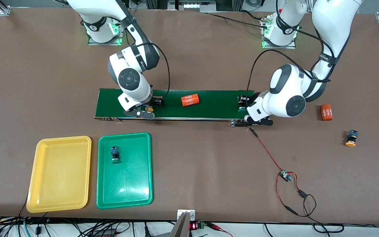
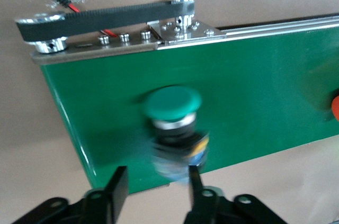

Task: Sort buttons by color to trays
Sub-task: 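Place the green button on the belt while the right gripper lifts the yellow button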

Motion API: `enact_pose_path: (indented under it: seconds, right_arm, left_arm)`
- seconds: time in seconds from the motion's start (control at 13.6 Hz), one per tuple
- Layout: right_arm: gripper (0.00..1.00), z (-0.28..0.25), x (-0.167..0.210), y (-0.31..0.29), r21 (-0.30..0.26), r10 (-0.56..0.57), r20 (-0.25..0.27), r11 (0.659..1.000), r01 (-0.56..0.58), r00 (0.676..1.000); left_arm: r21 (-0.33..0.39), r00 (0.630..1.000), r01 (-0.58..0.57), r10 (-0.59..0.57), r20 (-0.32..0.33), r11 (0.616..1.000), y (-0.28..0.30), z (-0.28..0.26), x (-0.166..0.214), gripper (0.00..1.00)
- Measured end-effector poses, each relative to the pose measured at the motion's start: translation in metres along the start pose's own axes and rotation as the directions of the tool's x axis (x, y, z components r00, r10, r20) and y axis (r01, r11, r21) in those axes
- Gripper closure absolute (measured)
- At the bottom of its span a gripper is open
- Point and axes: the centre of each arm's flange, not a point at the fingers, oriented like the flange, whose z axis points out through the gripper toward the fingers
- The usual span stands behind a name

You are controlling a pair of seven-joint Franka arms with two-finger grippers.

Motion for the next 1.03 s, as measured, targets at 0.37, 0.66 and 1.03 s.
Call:
enact_pose_path:
  seconds: [0.37,0.66,1.03]
  right_arm:
    - [0.64,0.011,-0.005,0.006,-0.017,0.009,0.019,1.000,-0.009,1.000]
    - [0.68,0.009,0.000,0.010,-0.015,0.019,0.017,1.000,-0.019,1.000]
    - [0.68,-0.108,0.054,0.027,0.012,0.051,0.004,0.999,-0.051,0.999]
  left_arm:
    - [-0.002,0.999,0.023,-0.023,-0.031,1.000,-0.013,-0.048,-0.006,0.00]
    - [0.107,0.995,0.087,-0.081,-0.064,0.990,-0.088,-0.100,-0.010,0.00]
    - [0.369,0.994,0.019,0.023,-0.109,0.929,-0.192,-0.126,-0.004,0.00]
